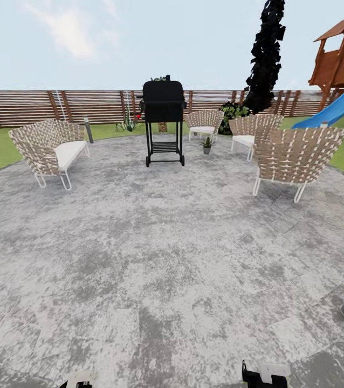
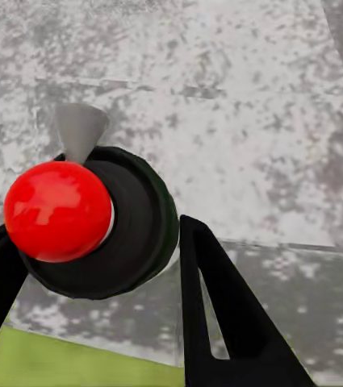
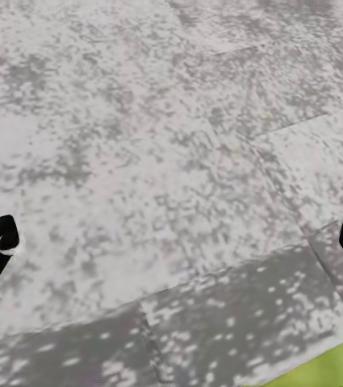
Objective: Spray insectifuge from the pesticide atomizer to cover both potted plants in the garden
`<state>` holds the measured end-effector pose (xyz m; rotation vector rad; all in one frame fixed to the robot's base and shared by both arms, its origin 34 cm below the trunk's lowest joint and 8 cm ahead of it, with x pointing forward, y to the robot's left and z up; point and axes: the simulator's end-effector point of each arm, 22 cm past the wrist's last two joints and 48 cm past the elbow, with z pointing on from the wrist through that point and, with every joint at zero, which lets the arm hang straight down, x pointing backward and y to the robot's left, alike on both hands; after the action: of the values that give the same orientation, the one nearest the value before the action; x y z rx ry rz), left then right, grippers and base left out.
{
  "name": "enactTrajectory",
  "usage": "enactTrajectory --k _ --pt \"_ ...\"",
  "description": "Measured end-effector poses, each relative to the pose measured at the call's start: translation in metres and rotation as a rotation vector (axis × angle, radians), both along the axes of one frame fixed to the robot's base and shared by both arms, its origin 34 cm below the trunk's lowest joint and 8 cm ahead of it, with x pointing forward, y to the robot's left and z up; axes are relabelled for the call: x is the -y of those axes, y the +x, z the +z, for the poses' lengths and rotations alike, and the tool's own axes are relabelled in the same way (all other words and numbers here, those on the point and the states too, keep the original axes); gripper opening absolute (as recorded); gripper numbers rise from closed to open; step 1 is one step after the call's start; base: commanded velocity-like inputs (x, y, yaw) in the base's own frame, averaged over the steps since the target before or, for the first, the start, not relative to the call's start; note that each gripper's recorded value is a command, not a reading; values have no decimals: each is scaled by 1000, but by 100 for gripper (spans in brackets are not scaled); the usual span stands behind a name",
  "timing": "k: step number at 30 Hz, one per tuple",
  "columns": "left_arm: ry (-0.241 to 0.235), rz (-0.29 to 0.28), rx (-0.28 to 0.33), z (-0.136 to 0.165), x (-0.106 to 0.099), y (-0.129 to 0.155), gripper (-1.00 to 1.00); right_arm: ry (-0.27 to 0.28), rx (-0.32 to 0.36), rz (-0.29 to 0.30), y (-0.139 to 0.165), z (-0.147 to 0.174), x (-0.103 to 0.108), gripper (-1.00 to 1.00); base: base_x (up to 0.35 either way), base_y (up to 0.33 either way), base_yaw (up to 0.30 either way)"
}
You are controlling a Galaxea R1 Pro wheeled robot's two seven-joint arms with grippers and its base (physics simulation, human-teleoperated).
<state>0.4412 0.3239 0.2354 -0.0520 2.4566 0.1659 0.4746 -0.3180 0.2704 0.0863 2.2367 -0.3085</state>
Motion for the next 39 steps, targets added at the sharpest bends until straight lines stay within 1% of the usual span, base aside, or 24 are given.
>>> enactTrajectory --k 39 --pt "0 0 0 0 0 0 -100 0 0 0 0 0 0 100 336 0 0"
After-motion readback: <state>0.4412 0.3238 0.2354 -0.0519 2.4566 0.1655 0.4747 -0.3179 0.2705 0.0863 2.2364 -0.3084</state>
